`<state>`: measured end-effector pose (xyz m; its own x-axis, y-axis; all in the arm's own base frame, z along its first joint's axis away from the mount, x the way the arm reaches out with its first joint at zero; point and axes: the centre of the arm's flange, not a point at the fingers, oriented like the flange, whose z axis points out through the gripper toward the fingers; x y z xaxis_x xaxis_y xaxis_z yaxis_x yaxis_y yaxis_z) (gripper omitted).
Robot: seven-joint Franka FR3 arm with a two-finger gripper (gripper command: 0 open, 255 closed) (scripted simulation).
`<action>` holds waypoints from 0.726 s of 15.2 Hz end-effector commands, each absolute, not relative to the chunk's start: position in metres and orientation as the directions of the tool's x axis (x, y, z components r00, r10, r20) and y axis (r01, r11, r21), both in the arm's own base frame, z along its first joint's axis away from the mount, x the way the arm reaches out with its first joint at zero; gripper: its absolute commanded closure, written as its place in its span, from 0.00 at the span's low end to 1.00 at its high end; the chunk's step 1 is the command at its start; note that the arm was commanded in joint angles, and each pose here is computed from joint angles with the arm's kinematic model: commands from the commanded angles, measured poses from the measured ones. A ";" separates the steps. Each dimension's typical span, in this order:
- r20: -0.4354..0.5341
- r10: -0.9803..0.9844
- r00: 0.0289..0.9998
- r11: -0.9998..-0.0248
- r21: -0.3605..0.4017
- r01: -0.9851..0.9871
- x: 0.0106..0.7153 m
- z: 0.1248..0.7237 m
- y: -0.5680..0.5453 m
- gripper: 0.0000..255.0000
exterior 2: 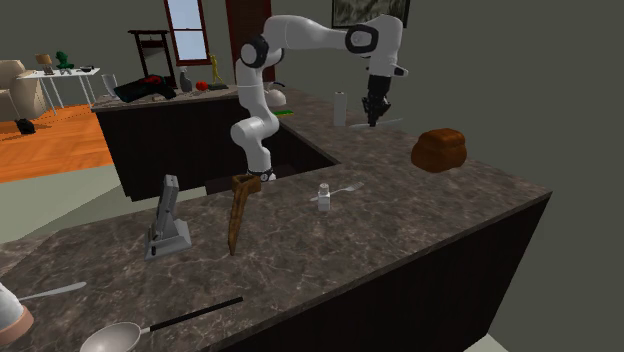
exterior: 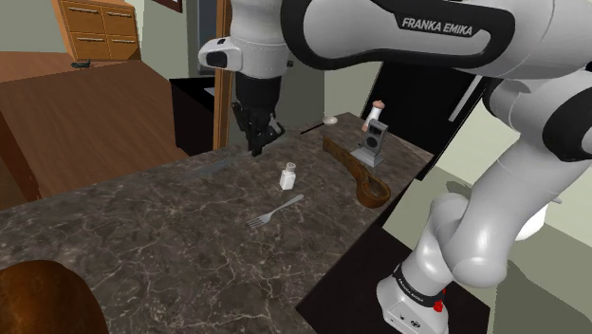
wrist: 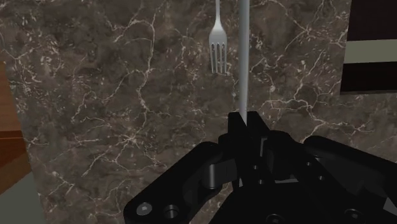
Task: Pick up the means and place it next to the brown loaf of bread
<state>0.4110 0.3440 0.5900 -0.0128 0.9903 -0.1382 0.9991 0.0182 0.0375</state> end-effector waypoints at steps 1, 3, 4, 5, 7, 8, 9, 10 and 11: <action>-0.139 0.990 -0.011 0.016 0.038 0.999 0.392 0.588 0.362 1.00; -0.139 0.990 -0.011 0.016 0.038 0.999 0.376 0.588 0.382 1.00; -0.139 0.990 -0.011 0.016 0.038 0.999 0.367 0.588 0.393 1.00; -0.139 0.990 -0.011 0.016 0.038 0.999 0.359 0.588 0.403 1.00; -0.139 0.990 -0.011 0.016 0.038 0.999 0.343 0.588 0.424 1.00; -0.139 0.990 -0.011 0.016 0.038 0.999 0.335 0.588 0.434 1.00; -0.139 0.990 -0.011 0.016 0.038 0.999 0.327 0.588 0.445 1.00; -0.139 0.990 -0.011 0.016 0.038 0.999 0.318 0.588 0.455 1.00; -0.139 0.990 -0.011 0.016 0.038 0.999 0.310 0.588 0.465 1.00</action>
